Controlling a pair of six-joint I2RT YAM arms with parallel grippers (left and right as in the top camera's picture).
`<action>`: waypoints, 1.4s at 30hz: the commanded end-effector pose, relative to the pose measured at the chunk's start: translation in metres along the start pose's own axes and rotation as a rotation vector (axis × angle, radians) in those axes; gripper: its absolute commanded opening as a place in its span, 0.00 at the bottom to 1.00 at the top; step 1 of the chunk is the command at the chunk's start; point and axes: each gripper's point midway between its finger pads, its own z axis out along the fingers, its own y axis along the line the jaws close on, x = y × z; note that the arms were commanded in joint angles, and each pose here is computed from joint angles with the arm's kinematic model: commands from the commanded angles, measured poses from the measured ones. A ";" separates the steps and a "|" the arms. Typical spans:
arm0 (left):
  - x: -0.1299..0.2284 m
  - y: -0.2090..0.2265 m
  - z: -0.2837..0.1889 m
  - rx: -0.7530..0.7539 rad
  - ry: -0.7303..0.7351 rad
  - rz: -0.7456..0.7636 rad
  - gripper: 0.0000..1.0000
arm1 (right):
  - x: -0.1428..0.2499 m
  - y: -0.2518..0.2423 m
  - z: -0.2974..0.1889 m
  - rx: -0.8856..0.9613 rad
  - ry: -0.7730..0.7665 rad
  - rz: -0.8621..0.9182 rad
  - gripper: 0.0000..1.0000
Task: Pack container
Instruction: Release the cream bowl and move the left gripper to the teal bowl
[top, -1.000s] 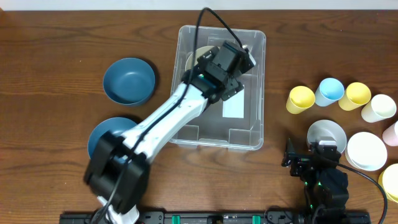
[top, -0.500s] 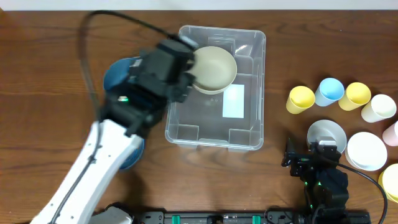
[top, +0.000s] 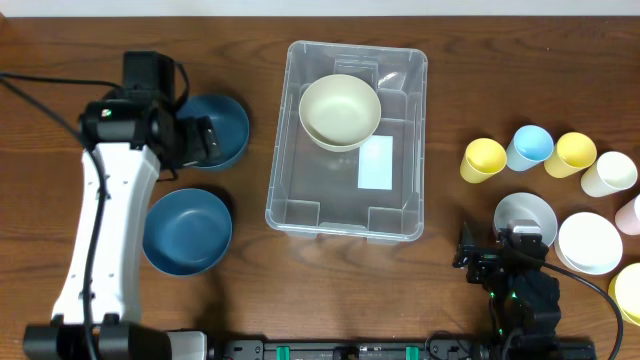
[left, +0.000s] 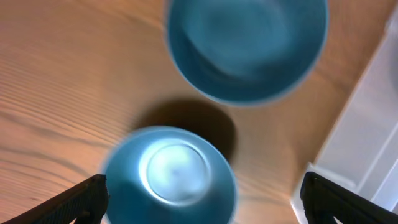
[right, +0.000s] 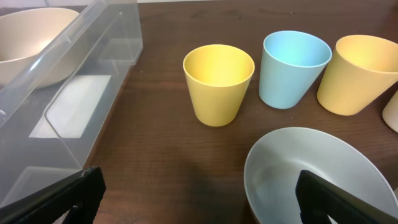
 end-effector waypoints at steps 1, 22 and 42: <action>0.026 -0.019 0.025 0.076 0.141 -0.022 0.99 | 0.000 -0.003 0.000 0.015 -0.002 -0.008 0.99; 0.116 -0.003 0.119 -0.008 0.343 -0.099 0.68 | 0.000 -0.003 0.000 0.015 -0.002 -0.008 0.99; 0.094 -0.004 0.074 0.001 0.312 -0.080 0.06 | 0.000 -0.003 0.000 0.015 -0.002 -0.008 0.99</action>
